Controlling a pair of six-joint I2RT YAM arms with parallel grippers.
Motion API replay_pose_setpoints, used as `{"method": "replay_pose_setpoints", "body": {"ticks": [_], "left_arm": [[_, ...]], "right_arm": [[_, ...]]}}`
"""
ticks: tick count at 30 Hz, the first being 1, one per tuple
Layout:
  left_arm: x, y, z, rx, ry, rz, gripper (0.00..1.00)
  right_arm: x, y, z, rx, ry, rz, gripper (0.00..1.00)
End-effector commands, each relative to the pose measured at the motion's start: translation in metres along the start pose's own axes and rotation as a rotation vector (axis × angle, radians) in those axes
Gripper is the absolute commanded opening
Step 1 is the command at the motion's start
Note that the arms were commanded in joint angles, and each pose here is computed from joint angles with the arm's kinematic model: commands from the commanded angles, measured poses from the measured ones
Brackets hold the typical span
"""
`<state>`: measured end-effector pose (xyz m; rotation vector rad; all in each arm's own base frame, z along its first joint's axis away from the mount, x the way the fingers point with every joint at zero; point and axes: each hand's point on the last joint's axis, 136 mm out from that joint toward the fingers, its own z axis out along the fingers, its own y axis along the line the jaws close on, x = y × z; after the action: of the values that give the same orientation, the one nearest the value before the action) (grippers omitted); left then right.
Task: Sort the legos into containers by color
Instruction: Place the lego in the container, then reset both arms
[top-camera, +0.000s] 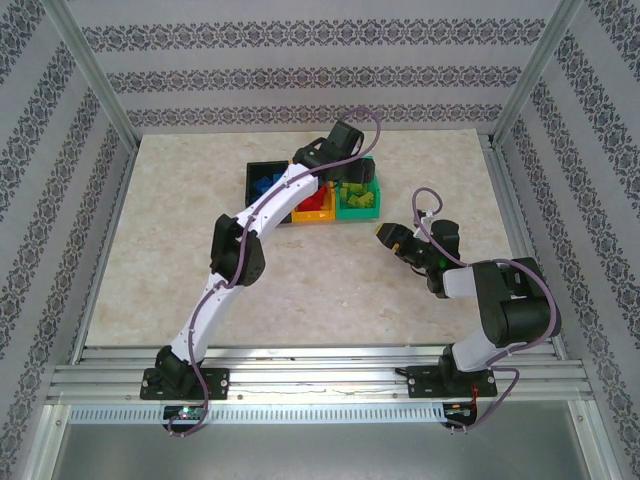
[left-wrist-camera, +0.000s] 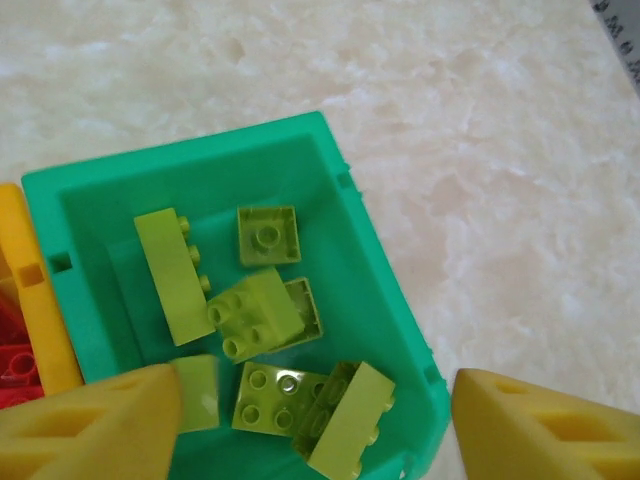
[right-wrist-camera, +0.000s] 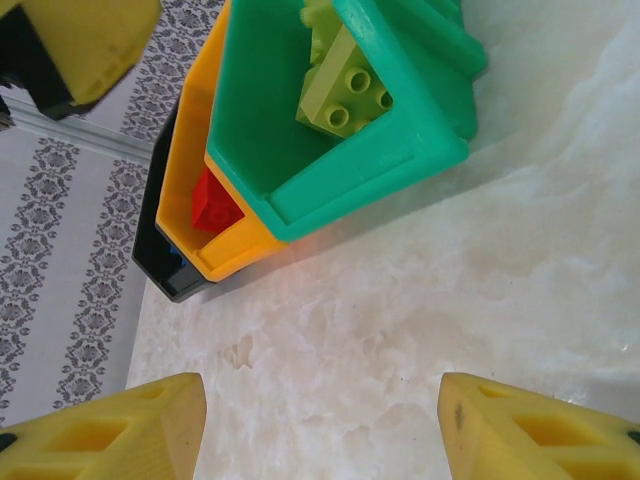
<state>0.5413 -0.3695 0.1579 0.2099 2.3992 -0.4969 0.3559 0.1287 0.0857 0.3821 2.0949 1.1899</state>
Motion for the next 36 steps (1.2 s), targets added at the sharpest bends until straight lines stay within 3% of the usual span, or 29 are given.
{"method": "replay_pose_setpoints", "body": {"ticks": [1,6,12,31,36], "left_arm": [[-0.002,0.000,-0.020,-0.002,0.025,0.003,0.81],[0.017,-0.002,-0.043,-0.034,0.039,0.051,0.82],[0.049,0.011,-0.082,-0.010,-0.069,-0.021,0.82],[0.207,0.167,-0.220,-0.270,-0.088,-0.210,0.83],[0.224,0.201,-0.253,-0.322,-0.157,-0.269,0.97]], "right_arm": [[-0.002,0.002,-0.002,-0.020,-0.011,-0.003,0.63],[-0.001,0.001,-0.001,-0.025,-0.007,0.002,0.63],[-0.001,0.004,0.000,-0.041,-0.004,0.007,0.63],[0.008,0.005,0.008,-0.008,0.025,-0.055,0.62],[0.004,0.003,0.007,0.028,0.013,-0.101,0.62]]}}
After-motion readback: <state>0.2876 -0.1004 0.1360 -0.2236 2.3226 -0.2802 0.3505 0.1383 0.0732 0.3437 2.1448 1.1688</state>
